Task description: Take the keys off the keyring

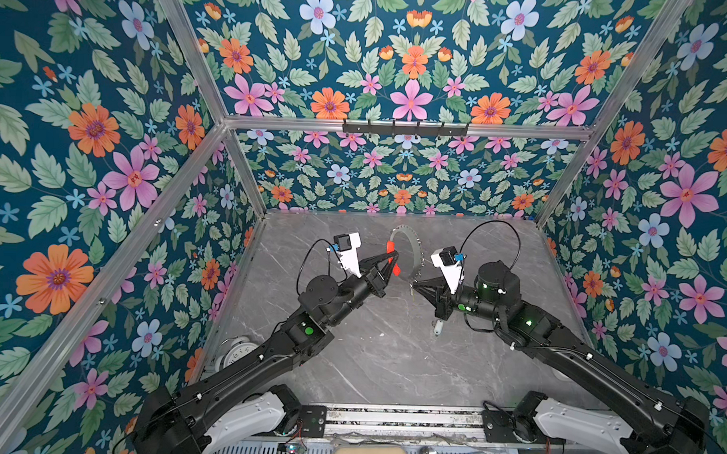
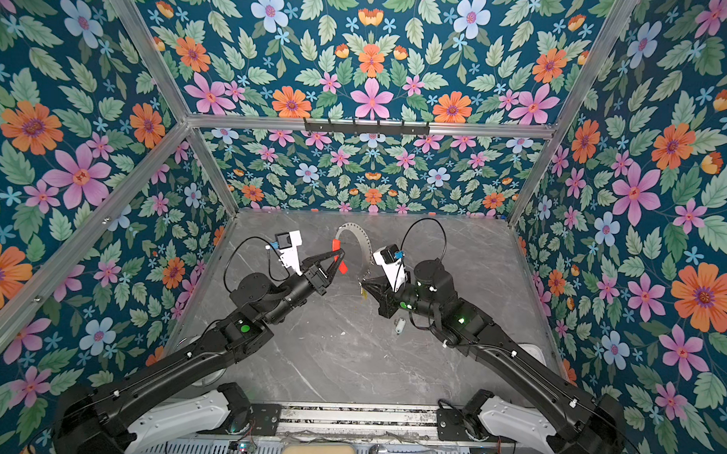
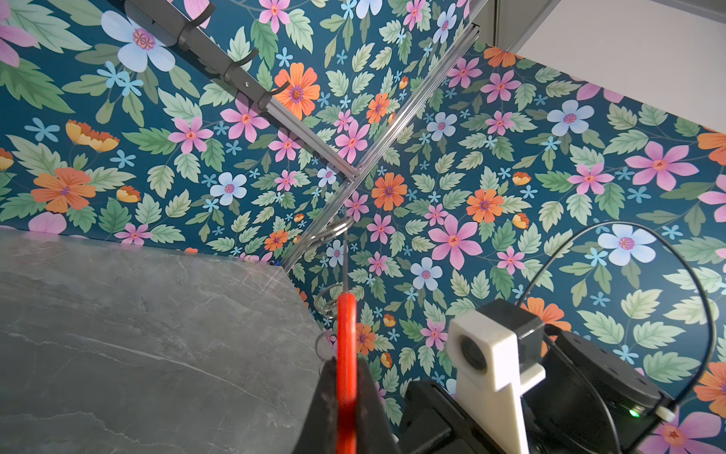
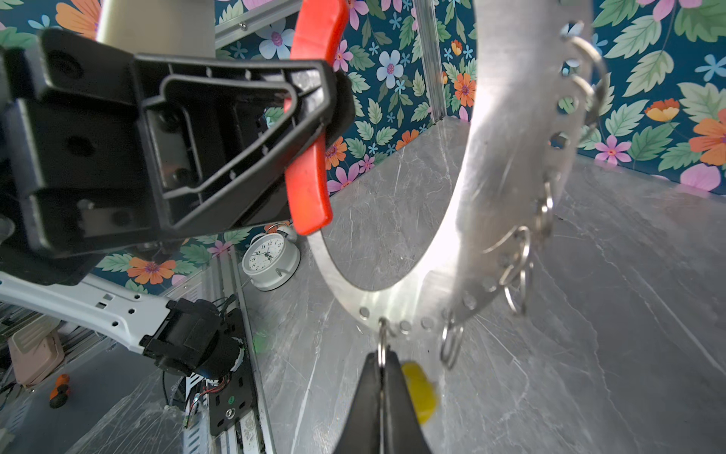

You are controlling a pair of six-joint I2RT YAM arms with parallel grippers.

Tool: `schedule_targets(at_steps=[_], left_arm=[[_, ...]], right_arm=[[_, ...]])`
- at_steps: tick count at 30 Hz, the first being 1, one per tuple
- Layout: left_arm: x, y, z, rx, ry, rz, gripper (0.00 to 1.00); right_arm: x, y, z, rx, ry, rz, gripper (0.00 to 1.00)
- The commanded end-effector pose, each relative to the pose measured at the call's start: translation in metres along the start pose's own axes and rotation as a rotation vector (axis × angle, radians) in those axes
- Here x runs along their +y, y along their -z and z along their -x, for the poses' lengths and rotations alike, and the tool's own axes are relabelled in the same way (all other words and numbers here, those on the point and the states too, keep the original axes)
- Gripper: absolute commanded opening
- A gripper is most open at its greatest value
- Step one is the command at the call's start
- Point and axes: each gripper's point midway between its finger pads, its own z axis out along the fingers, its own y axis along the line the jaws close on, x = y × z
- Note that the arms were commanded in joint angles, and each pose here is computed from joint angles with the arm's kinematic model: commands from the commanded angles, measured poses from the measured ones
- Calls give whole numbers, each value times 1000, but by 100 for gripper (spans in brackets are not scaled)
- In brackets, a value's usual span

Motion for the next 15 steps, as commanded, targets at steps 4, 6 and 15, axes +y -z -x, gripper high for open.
schedule_targets(at_steps=[4, 6, 15], left_arm=[[2, 0, 0, -2, 20, 6, 0], [2, 0, -1, 3, 19, 7, 9], [2, 2, -15, 72, 21, -10, 33]], right_arm=[[4, 6, 13, -55, 46, 5, 0], [4, 6, 14, -59, 48, 4, 0], [1, 12, 27, -95, 73, -38, 0]])
